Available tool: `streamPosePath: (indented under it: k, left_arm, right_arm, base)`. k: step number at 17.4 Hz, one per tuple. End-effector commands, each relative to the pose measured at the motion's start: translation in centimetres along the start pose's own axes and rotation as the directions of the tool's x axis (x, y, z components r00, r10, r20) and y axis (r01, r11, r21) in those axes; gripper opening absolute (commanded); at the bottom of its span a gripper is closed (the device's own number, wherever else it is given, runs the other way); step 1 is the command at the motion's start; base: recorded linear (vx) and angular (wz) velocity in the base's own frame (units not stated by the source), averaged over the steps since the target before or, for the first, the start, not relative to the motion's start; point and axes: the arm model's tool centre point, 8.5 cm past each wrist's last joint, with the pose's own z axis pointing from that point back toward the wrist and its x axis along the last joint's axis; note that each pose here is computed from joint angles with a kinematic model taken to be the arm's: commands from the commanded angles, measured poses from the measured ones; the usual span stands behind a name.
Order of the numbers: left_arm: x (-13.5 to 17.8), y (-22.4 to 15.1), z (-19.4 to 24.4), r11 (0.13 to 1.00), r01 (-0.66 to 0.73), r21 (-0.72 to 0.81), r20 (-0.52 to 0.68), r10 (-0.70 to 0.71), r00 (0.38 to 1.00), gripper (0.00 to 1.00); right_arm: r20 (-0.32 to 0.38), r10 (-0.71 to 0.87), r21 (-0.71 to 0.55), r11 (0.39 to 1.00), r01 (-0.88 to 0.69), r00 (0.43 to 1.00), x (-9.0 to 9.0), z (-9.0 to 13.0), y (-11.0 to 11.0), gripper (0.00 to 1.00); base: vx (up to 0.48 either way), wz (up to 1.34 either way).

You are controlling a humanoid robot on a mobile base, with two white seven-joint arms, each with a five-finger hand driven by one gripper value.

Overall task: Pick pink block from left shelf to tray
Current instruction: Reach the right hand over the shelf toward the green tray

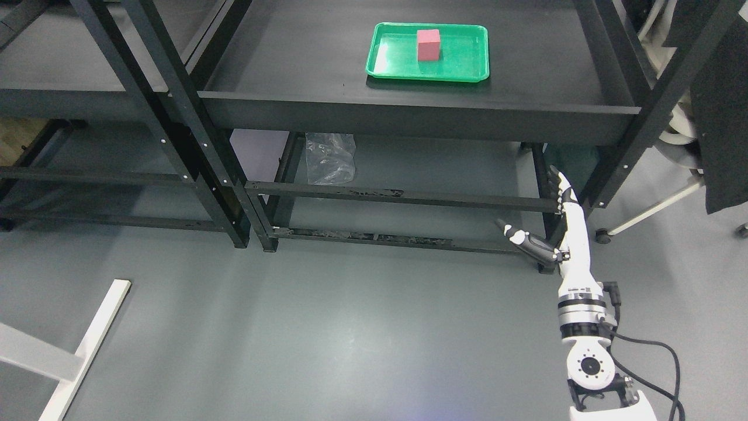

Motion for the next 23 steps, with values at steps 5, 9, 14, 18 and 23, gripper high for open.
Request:
streamPosePath:
  k: [5,9,14,18,23]
  left_arm:
    - [-0.7,1.0,0.2,1.0,0.002,0.015,-0.003,-0.002,1.0,1.0]
    - [-0.7,1.0,0.2,1.0,0.002,0.015,-0.003,-0.002,1.0,1.0]
    - [-0.7,1.0,0.2,1.0,0.002,0.015,-0.003,-0.002,1.0,1.0]
    - [-0.7,1.0,0.2,1.0,0.002,0.015,-0.003,-0.002,1.0,1.0]
    - [-0.7,1.0,0.2,1.0,0.002,0.015,-0.003,-0.002,1.0,1.0]
  right_arm:
    - [0.178,0.678,-0.05,0.73,-0.681,0.713,2.7,-2.2,-0.1,1.0]
    - [0.198,0.756,-0.205,0.655,-0.727,0.624,4.2,-3.3,-1.9,1.0]
    - [0.209,0.814,-0.224,0.579,-0.784,0.541,4.8,-3.8,-1.7,1.0]
    - [0.173,0.906,-0.161,0.413,-0.896,0.386,3.5,-2.6,0.2,1.0]
    - [0.136,0.961,-0.156,0.26,-0.953,0.24,2.2,-0.8,0.8,1.0]
  base:
    - [0.243,0.11]
    - [0.25,0.14]
    - [0.247,0.09]
    - [0.26,0.04]
    - [0.263,0.0]
